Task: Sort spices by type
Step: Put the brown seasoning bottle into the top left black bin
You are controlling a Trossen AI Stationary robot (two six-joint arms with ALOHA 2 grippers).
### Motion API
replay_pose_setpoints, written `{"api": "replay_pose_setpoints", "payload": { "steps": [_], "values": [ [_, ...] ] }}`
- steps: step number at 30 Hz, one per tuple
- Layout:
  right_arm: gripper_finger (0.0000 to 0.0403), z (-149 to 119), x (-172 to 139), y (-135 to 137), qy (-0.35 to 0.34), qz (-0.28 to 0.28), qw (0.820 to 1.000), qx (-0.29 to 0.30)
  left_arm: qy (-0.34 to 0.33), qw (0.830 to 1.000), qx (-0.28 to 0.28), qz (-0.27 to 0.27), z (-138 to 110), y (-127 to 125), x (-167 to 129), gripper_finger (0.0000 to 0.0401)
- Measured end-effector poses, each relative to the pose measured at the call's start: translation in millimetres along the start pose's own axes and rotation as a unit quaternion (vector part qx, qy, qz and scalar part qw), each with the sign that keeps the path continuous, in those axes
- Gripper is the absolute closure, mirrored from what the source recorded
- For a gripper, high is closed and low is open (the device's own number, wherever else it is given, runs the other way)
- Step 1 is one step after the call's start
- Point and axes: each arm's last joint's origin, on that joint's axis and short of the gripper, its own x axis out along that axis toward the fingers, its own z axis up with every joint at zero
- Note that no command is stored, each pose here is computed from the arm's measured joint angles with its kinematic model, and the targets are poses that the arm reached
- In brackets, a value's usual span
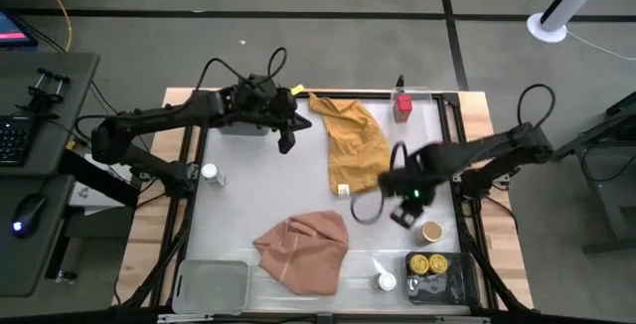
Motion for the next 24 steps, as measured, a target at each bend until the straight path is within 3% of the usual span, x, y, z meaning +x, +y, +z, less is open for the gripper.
{"api": "replay_pose_setpoints", "payload": {
  "steps": [3,7,18,24],
  "values": [
    [0.0386,-17,35,3,0.079,-0.017,0.997,0.013,0.0,1.0,0.005,0.003,0,2,0,0.0401],
    [0.0393,-36,62,3,0.128,-0.049,0.99,0.035,-0.001,1.0,0.022,0.004,0,3,0,0.0401],
    [0.0402,-35,89,-4,0.08,-0.09,0.991,0.064,-0.017,0.999,0.039,0.005,3,4,-1,0.0401],
    [0.0402,-29,96,-9,0.07,-0.083,0.993,0.042,-0.023,0.999,0.031,0.005,4,4,-1,0.0401]
  ]
}}
